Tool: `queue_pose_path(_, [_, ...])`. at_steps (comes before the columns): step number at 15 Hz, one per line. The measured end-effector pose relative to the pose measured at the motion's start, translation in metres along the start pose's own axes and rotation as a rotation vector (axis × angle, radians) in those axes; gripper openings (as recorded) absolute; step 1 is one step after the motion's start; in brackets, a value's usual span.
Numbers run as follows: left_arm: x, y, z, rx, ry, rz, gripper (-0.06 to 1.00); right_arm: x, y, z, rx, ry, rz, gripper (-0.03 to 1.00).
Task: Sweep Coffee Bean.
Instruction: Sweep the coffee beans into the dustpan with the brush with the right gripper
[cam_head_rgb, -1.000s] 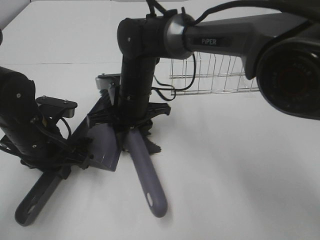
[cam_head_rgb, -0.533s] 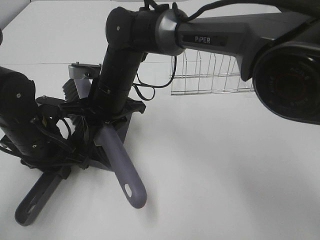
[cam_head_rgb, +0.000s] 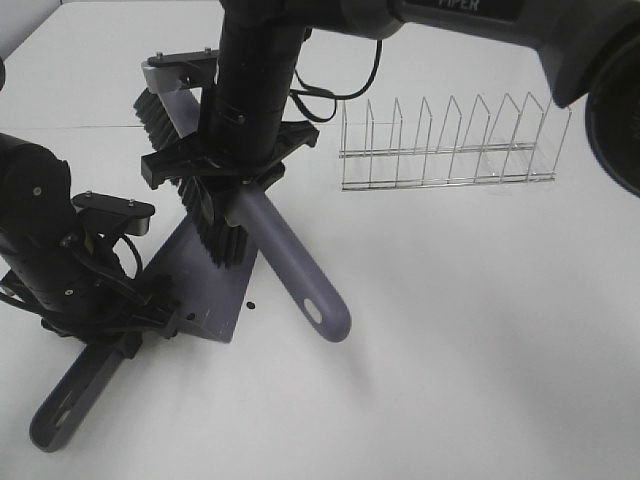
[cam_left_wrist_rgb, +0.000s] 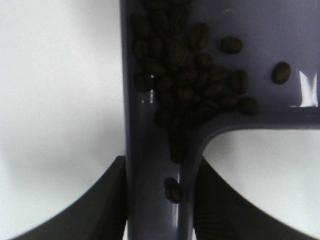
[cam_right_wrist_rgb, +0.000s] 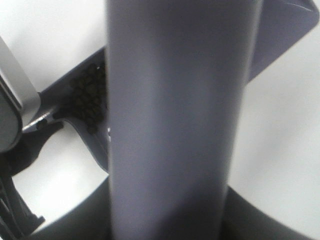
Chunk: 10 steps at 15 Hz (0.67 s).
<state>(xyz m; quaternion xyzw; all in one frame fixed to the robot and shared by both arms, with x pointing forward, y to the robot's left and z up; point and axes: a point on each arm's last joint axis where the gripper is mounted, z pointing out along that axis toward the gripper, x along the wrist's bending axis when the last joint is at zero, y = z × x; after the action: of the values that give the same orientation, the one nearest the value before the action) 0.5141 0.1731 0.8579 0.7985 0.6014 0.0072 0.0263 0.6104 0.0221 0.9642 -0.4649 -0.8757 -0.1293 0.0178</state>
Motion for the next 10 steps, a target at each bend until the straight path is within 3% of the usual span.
queue_pose_path(2, [0.000,0.000,0.000,-0.002,0.000,0.003,0.31,-0.003,-0.004,-0.012,0.034,-0.048,-0.013,0.29])
queue_pose_path(5, [0.000,0.000,0.000,-0.002,0.000,0.003,0.31,-0.011,-0.003,-0.032,-0.003,-0.060,0.020,0.29])
queue_pose_path(10, [0.000,0.000,0.000,-0.002,0.000,0.003,0.31,-0.060,-0.017,-0.068,-0.025,-0.026,0.173,0.29])
